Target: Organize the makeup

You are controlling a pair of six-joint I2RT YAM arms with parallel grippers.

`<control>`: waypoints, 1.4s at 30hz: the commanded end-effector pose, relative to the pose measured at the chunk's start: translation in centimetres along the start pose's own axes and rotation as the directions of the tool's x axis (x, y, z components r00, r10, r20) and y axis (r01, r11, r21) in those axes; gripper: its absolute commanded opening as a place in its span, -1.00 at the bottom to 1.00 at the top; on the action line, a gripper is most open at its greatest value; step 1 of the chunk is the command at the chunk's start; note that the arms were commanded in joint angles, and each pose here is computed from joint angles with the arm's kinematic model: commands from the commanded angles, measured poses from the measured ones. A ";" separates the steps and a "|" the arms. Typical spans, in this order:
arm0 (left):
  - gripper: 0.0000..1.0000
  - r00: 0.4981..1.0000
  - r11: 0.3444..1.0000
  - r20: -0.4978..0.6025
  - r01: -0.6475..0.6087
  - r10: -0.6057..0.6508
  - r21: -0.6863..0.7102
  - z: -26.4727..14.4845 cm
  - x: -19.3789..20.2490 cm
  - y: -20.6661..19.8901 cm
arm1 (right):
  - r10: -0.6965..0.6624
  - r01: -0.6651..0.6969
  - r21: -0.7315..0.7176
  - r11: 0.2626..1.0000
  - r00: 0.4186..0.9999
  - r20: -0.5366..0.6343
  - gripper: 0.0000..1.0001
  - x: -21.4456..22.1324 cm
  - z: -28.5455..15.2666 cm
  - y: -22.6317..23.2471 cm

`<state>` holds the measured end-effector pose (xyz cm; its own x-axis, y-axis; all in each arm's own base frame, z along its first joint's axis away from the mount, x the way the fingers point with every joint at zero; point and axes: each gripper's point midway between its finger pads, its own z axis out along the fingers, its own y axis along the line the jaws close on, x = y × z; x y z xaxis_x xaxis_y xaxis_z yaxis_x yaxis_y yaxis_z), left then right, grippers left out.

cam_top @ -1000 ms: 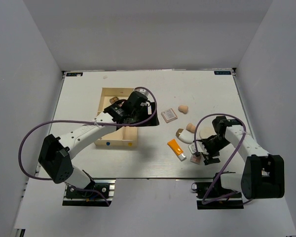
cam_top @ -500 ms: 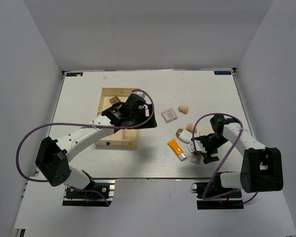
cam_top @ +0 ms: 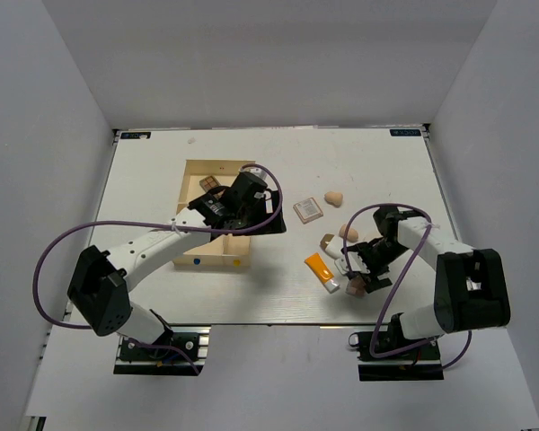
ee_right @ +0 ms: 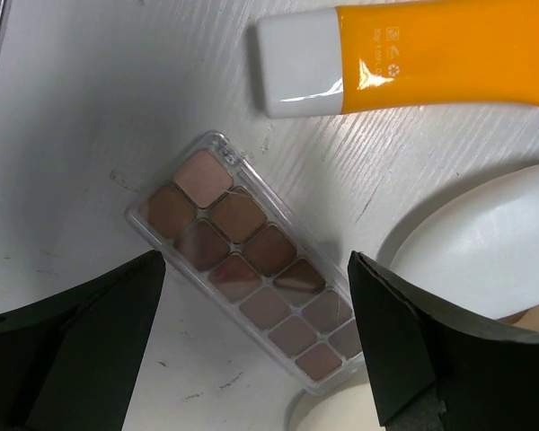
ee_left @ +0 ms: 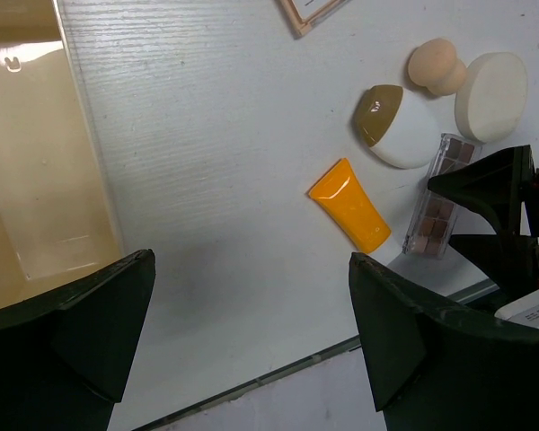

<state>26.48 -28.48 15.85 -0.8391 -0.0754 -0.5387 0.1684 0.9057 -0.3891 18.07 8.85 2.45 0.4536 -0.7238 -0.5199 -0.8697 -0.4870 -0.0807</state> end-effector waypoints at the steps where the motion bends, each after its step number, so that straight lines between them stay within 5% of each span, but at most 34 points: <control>1: 0.96 1.000 1.000 0.031 -0.001 0.000 0.031 -0.6 -1.1 -1.2 | -0.496 0.496 -0.011 0.868 0.868 -0.013 0.78 -0.3 -0.1 -2.9; 16: 0.96 0.999 1.000 0.040 -0.005 0.005 0.015 -0.5 -1.7 -1.2 | -0.495 0.490 -0.077 0.868 0.866 -0.067 0.70 2.2 2.1 -2.5; 24: 0.96 0.989 1.000 0.149 0.017 -0.020 0.025 -3.3 -3.9 -1.0 | -0.452 0.451 -0.062 0.890 0.892 0.000 -0.31 0.5 2.2 -1.9; 34: 0.96 0.950 0.999 0.308 0.050 -0.050 0.007 -7.3 -6.9 0.0 | -0.374 0.367 0.075 0.927 0.919 0.123 -0.67 -4.9 0.1 -3.9; 42: 0.96 0.930 0.997 0.361 0.070 -0.072 0.019 -9.3 -7.7 0.2 | -0.285 0.243 0.218 0.945 0.940 0.185 -0.71 -9.1 -3.7 -7.1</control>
<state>28.10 -24.86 24.01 -0.6641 -0.2304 -0.7113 0.1273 0.9026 -0.4112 20.10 14.96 7.37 0.5840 -0.5495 -0.5975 -0.7932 -0.5426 -0.2763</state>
